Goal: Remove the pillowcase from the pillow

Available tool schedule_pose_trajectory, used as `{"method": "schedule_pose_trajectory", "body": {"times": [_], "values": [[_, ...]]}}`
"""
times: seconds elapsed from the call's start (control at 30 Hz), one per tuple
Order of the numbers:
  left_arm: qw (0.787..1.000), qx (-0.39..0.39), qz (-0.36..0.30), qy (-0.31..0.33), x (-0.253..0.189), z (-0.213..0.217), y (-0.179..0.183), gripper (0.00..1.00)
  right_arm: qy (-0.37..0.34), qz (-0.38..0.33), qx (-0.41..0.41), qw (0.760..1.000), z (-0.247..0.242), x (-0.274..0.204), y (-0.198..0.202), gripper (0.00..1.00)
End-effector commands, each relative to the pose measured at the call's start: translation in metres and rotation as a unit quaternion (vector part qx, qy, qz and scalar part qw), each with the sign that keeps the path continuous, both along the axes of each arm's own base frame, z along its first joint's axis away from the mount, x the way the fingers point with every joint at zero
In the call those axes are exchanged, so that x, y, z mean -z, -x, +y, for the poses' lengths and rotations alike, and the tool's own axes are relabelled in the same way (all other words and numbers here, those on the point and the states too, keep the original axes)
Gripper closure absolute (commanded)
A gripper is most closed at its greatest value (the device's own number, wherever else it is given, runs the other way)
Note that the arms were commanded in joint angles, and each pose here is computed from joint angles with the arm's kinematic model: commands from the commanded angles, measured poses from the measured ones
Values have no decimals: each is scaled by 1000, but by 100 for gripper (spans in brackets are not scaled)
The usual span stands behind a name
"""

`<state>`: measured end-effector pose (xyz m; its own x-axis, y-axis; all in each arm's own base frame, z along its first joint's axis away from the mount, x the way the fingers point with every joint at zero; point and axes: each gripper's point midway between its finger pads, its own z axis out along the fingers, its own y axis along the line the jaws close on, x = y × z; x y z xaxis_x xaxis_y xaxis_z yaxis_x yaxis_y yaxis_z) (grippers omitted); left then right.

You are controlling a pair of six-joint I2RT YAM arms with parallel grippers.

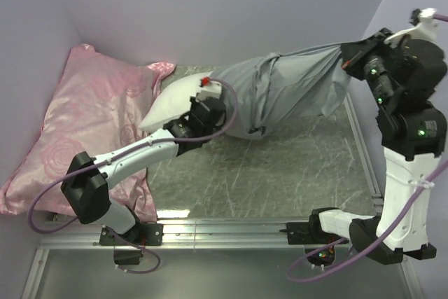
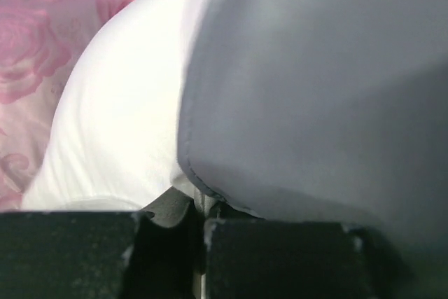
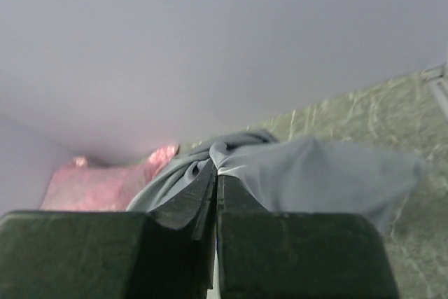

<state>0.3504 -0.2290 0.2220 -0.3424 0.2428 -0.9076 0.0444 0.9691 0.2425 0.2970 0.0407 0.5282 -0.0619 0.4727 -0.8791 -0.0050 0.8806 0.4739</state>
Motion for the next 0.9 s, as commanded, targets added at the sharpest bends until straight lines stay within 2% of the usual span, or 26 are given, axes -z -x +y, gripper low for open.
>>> {"method": "schedule_pose_trajectory", "body": {"times": [0.0, 0.13, 0.27, 0.43, 0.53, 0.63, 0.7, 0.77, 0.87], "values": [[994, -80, 45, 60, 16, 41, -17, 99, -8, -161, 90, 983, -45, -98, 60, 100], [983, -87, 83, 136, 33, 55, -34, 100, -10, -181, 113, 977, -55, -114, 75, 100], [975, -86, 107, 177, 44, 63, -44, 100, -10, -180, 113, 977, -55, -114, 72, 100], [951, -84, 155, 253, 77, 80, -54, 100, -13, -191, 149, 970, -68, -118, 82, 100], [945, -82, 172, 267, 92, 76, -55, 100, -15, -213, 133, 968, -63, -133, 95, 100], [941, -72, 166, 287, 86, 72, -52, 100, -8, -192, 93, 977, -48, -119, 75, 100], [938, -65, 166, 296, 84, 70, -49, 100, -2, -168, 32, 985, -26, -102, 54, 100], [935, -50, 167, 309, 75, 66, -45, 100, 9, -110, -44, 993, 0, -62, 17, 100], [930, -31, 159, 330, 61, 61, -38, 100, 18, -15, -99, 995, 23, 9, -32, 100]]}}
